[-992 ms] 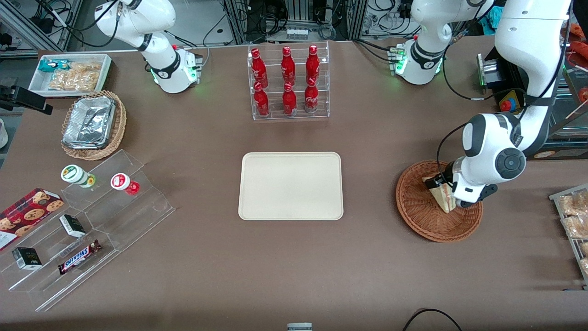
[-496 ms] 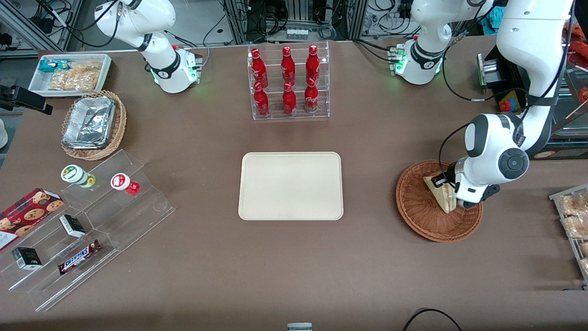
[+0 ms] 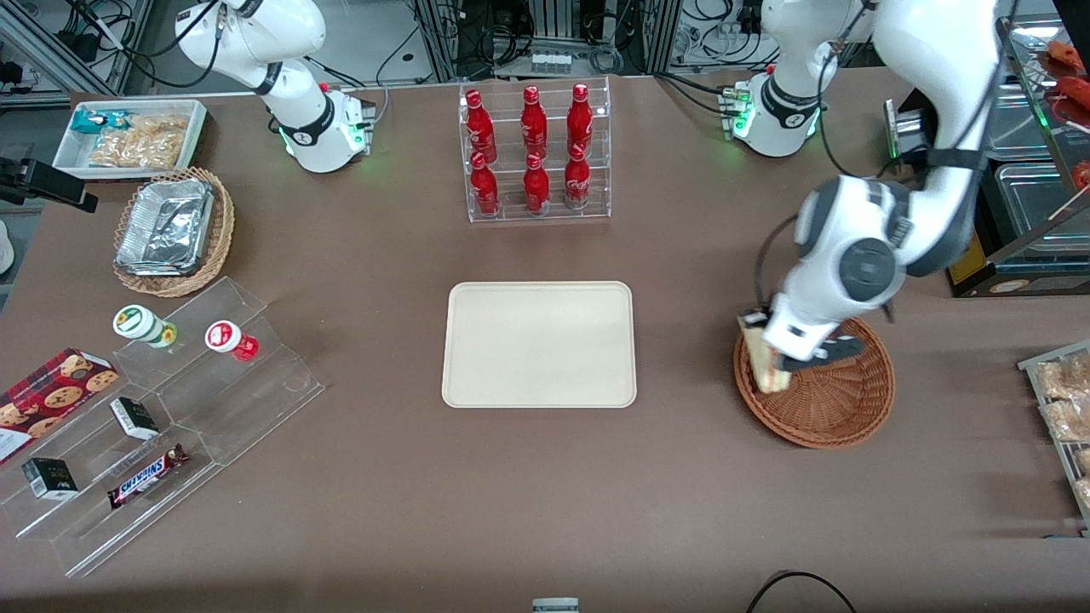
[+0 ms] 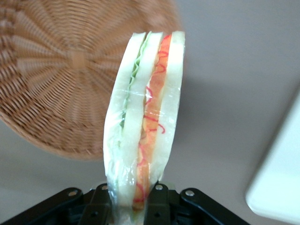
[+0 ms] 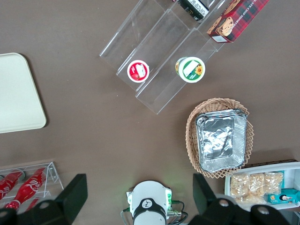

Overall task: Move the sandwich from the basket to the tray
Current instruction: 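Lift the sandwich and carry it over the cream tray, then lower the sandwich onto the tray and open the left gripper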

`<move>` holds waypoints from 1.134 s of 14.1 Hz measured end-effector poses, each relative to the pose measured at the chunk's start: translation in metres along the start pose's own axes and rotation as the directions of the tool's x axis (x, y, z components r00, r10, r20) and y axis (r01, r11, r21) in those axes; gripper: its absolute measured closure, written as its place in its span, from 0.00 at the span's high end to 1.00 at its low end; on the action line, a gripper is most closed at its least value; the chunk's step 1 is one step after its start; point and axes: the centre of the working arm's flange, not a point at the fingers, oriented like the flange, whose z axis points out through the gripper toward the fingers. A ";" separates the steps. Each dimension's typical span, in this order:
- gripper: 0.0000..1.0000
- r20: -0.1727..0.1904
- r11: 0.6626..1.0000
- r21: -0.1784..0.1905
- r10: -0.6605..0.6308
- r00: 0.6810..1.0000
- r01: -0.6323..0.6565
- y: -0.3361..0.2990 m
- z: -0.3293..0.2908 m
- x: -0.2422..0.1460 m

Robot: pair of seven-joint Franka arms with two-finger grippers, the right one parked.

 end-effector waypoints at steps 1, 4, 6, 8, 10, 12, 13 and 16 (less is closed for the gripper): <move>0.23 0.003 1.000 0.019 0.006 1.000 -0.006 0.028 -0.019 -0.013; 0.21 -0.020 1.000 0.024 -0.008 1.000 0.009 0.124 -0.057 -0.048; 0.20 -0.031 0.999 0.018 -0.044 0.999 0.045 0.201 -0.041 -0.072; 0.20 -0.020 0.998 0.023 -0.051 0.998 0.052 0.262 -0.007 -0.086; 0.20 -0.010 0.998 0.022 -0.056 0.998 0.056 0.296 0.021 -0.089; 0.21 -0.020 0.999 -0.004 -0.054 0.998 0.054 0.313 0.029 -0.090; 0.21 -0.026 0.999 -0.015 -0.048 0.998 0.048 0.318 0.029 -0.092; 0.24 -0.030 0.999 -0.020 -0.035 0.999 0.034 0.329 0.036 -0.101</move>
